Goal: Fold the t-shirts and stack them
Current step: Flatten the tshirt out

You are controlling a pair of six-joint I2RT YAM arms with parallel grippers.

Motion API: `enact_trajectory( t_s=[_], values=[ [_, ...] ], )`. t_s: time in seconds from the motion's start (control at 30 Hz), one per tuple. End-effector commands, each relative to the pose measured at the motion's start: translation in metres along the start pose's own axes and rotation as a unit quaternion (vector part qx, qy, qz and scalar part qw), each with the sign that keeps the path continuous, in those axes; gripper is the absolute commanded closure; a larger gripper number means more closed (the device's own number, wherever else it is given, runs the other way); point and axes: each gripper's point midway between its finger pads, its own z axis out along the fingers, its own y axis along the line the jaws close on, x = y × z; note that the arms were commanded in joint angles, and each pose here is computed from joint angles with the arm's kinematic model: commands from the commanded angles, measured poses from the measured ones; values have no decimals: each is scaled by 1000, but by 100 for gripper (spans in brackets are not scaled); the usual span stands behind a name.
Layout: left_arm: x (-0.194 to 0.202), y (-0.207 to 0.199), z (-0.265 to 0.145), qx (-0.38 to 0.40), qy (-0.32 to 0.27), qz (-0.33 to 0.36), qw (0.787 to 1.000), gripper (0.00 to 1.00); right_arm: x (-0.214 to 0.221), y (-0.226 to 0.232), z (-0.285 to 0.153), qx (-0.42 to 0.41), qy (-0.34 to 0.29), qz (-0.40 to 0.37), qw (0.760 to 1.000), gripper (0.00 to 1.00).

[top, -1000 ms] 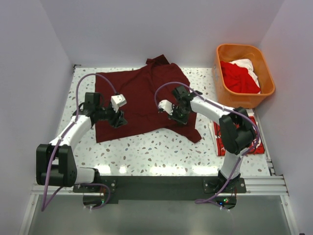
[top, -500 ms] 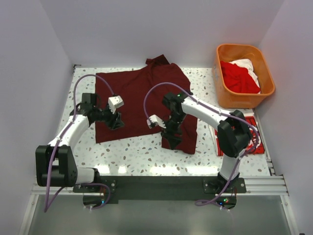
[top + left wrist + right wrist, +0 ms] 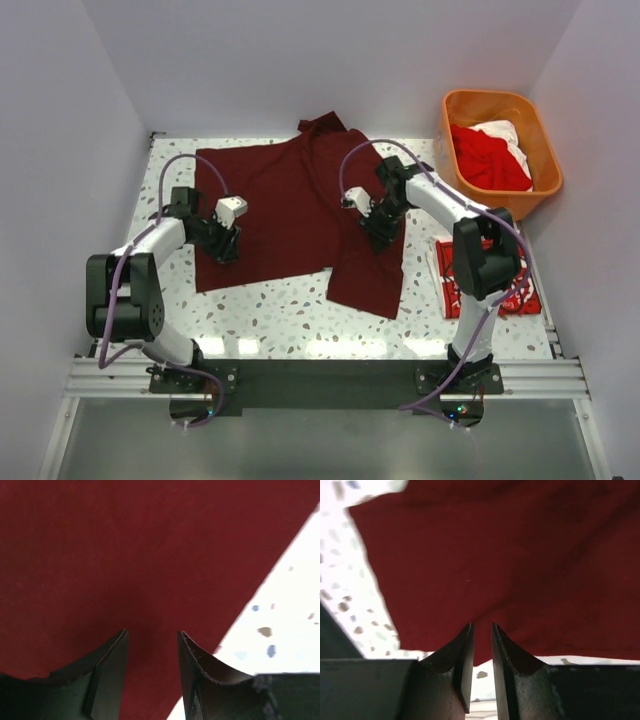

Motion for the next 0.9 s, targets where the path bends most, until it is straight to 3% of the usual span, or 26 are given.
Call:
enact_trajectory(
  t_s=[0.0,0.17,0.3,0.43,0.57,0.6,0.67,0.73,0.87],
  values=[
    [9,34,0,-66,45,-19,997,53,5,-44,15,100,39,3,994,77],
    [53,40,5,-79,127,-28,988,58,37,-55,35,114,98,4,989,82],
    [96,31,-4,-84,193,-30,977,63,76,-36,49,91,156,7,984,85],
    [129,18,-23,-80,239,-24,967,69,102,18,41,27,191,-9,981,85],
    [144,4,-49,-61,254,-14,965,74,92,103,10,-114,144,-22,983,83],
    [134,2,-55,-54,237,4,970,74,79,121,-1,-151,117,-14,982,83],
    [109,4,-60,-53,198,21,979,71,64,115,-7,-141,98,-9,985,83],
    [65,15,-61,-60,132,30,989,66,40,78,-8,-96,65,11,993,82],
    [20,40,-48,-56,81,-7,995,61,5,-11,-6,20,35,48,998,82]
  ],
)
